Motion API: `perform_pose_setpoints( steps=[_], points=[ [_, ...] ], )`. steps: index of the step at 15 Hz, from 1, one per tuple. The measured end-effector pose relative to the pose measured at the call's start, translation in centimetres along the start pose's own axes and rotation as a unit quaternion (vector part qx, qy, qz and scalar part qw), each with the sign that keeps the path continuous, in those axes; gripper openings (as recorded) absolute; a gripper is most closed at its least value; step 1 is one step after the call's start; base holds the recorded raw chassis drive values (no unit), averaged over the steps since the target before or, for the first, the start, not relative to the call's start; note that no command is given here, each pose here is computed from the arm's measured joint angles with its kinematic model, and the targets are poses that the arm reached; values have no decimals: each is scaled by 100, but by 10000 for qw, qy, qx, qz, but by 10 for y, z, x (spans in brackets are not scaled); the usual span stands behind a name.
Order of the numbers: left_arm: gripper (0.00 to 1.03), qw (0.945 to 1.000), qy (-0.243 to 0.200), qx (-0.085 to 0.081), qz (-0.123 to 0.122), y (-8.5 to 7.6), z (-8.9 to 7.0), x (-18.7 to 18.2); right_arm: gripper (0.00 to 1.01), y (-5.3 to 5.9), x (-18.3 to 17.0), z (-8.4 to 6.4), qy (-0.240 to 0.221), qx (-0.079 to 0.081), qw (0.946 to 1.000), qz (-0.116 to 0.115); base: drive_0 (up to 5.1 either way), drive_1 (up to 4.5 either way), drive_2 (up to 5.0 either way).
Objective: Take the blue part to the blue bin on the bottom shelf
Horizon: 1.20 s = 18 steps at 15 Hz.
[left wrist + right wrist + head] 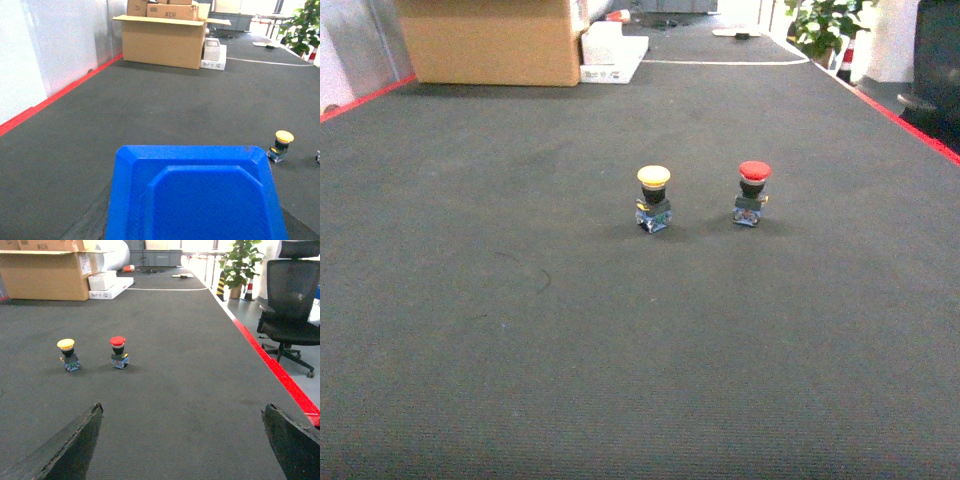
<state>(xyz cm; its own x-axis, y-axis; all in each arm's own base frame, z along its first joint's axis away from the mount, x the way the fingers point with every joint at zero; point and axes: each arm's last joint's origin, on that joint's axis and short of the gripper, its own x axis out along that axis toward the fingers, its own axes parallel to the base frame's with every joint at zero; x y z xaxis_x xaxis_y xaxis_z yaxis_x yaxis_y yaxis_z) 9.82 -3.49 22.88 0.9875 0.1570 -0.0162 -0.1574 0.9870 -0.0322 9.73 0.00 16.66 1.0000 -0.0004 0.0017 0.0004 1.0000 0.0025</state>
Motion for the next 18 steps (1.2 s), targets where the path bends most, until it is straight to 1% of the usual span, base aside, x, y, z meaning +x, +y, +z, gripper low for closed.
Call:
perform_pose_setpoints(
  steps=[3,6,18],
  points=[
    [44,10000,-2,-4,-33,-1,0,0,98,0,0,0,-2,0,10000,0,0,0,0],
    [44,9998,44,38,-197,-5,-1,-1,98,0,0,0,-2,0,10000,0,0,0,0],
    [44,9998,46,38,-179,-5,-1,-1,98,0,0,0,0,0,10000,0,0,0,0]
  ],
)
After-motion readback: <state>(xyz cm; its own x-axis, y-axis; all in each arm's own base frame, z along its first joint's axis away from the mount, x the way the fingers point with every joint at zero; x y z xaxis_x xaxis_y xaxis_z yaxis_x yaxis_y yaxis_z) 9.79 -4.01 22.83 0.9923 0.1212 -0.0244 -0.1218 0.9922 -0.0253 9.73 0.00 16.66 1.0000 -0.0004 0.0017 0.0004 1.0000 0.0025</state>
